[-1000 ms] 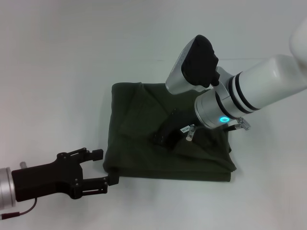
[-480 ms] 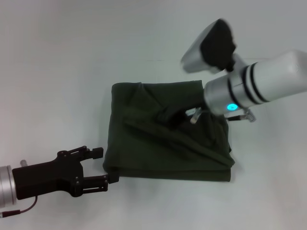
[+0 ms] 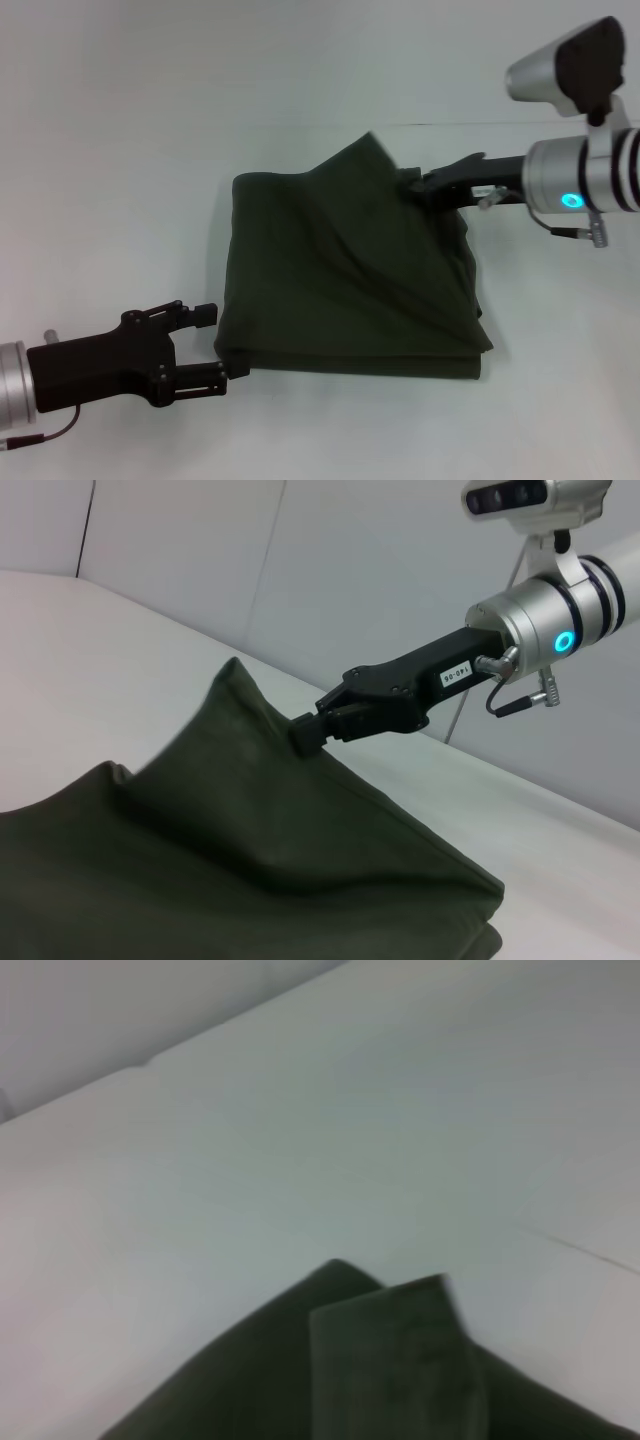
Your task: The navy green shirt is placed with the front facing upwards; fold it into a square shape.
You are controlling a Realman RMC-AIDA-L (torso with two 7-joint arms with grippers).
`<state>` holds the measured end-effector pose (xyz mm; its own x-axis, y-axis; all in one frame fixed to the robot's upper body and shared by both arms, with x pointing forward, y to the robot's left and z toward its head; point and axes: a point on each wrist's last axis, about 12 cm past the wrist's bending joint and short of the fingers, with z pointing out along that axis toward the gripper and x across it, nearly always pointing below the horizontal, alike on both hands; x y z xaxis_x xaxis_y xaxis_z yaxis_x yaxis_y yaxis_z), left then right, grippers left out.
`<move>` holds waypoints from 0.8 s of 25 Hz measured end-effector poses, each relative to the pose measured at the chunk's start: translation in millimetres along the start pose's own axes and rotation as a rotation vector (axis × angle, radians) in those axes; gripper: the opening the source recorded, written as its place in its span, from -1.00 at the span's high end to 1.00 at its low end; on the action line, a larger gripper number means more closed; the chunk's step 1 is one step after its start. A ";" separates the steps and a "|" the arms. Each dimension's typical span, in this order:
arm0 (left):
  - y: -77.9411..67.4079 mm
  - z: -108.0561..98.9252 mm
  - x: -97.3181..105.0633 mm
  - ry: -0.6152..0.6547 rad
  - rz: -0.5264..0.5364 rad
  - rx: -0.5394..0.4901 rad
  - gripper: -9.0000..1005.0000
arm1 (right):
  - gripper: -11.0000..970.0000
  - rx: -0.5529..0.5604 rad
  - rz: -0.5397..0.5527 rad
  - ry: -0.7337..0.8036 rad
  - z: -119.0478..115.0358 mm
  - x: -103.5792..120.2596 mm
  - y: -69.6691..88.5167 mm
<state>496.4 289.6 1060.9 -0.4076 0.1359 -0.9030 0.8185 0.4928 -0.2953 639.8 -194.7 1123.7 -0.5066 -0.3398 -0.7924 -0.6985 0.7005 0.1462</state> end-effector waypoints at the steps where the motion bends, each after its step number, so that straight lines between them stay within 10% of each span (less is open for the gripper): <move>1: -0.1 0.1 -0.2 0.000 0.000 0.001 -0.77 | 0.88 0.012 0.011 -0.005 -1.6 2.1 -2.6; 20: -0.3 1.1 -1.9 -0.004 -0.010 0.010 -0.76 | 0.77 0.127 0.154 -0.041 -20.5 35.1 -29.1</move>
<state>497.4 288.2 1062.3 -0.4145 0.1278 -0.9010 0.8181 0.4859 -0.3075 632.0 -239.9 1103.8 -0.5797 -0.1989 -0.7902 -0.5441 0.8164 0.1937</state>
